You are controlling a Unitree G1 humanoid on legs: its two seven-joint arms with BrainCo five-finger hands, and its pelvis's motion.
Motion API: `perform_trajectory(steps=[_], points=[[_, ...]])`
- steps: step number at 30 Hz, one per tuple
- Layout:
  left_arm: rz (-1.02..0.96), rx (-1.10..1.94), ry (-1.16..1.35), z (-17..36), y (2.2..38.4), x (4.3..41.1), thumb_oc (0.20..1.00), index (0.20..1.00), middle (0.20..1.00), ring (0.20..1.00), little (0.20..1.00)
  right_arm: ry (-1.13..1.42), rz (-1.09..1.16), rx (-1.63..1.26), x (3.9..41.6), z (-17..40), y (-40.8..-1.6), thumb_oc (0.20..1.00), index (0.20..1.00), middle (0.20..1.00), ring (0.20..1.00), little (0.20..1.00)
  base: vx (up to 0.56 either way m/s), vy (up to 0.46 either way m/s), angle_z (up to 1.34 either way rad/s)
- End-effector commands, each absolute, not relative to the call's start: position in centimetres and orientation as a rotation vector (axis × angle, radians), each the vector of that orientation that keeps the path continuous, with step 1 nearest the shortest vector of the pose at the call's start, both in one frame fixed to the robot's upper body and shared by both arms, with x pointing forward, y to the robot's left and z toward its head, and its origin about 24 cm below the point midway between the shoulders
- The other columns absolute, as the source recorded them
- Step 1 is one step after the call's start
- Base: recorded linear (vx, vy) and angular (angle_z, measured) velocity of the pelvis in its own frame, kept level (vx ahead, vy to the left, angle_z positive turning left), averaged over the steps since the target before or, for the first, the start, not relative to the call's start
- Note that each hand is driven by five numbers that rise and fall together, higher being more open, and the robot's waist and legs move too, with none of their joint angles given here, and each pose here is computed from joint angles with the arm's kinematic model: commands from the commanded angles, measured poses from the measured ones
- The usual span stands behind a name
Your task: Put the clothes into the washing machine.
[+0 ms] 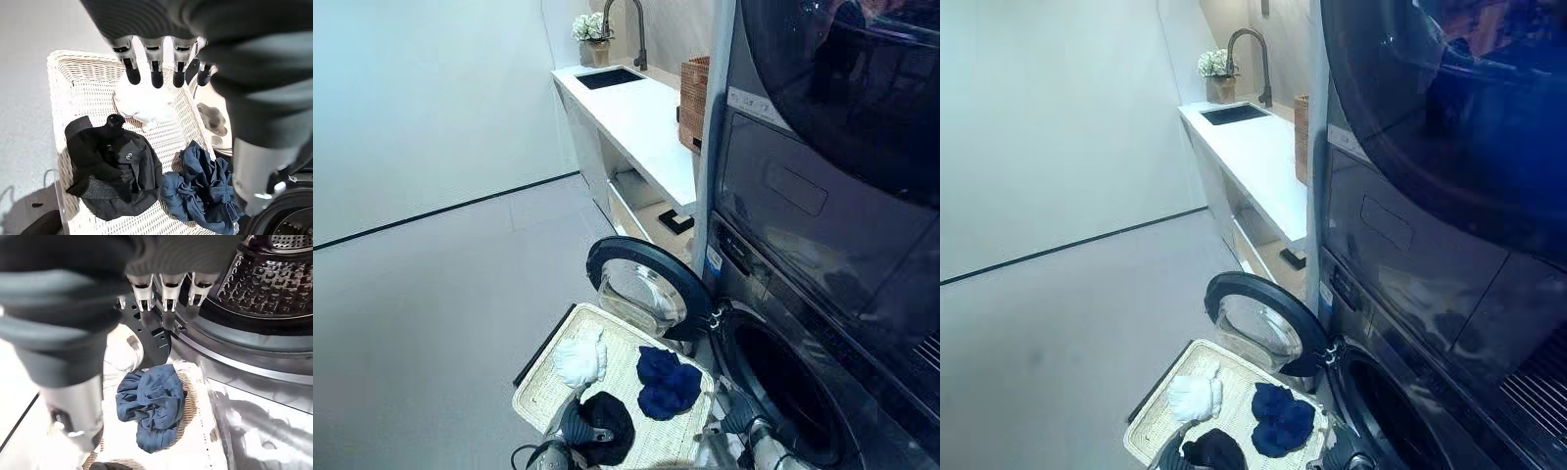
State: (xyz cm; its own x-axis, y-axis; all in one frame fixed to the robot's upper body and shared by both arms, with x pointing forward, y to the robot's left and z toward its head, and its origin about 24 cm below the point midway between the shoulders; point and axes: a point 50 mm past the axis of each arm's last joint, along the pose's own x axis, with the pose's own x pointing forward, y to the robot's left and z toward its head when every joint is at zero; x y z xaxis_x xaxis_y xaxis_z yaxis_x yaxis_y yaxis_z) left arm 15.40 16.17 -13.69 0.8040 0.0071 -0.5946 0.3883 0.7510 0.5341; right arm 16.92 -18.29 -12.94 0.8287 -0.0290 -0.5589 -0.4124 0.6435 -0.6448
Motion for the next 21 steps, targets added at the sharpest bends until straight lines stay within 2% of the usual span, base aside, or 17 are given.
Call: perform_trajectory(steps=[1, 16, 21], points=[[-0.218, 0.750, 0.496, -12.14, 16.20, 18.90, 1.000, 1.000, 1.000, 1.000, 1.000, 0.502, 0.215, -0.801, 19.12, -12.08, -16.48, 1.000, 1.000, 1.000, 1.000, 1.000, 0.14, 0.021, 1.41], [-0.230, 0.716, 0.506, -12.18, 16.21, 18.78, 1.000, 1.000, 1.000, 1.000, 1.000, 0.511, 0.223, -0.794, 19.18, -12.10, -16.43, 1.000, 1.000, 1.000, 1.000, 1.000, 0.00, 0.000, 0.00], [-0.159, 0.686, 0.485, -11.94, 16.64, 18.82, 1.000, 1.000, 1.000, 1.000, 1.000, 0.509, 0.215, -0.798, 19.13, -12.08, -16.57, 1.000, 1.000, 1.000, 1.000, 1.000, 0.00, 0.000, 0.00]])
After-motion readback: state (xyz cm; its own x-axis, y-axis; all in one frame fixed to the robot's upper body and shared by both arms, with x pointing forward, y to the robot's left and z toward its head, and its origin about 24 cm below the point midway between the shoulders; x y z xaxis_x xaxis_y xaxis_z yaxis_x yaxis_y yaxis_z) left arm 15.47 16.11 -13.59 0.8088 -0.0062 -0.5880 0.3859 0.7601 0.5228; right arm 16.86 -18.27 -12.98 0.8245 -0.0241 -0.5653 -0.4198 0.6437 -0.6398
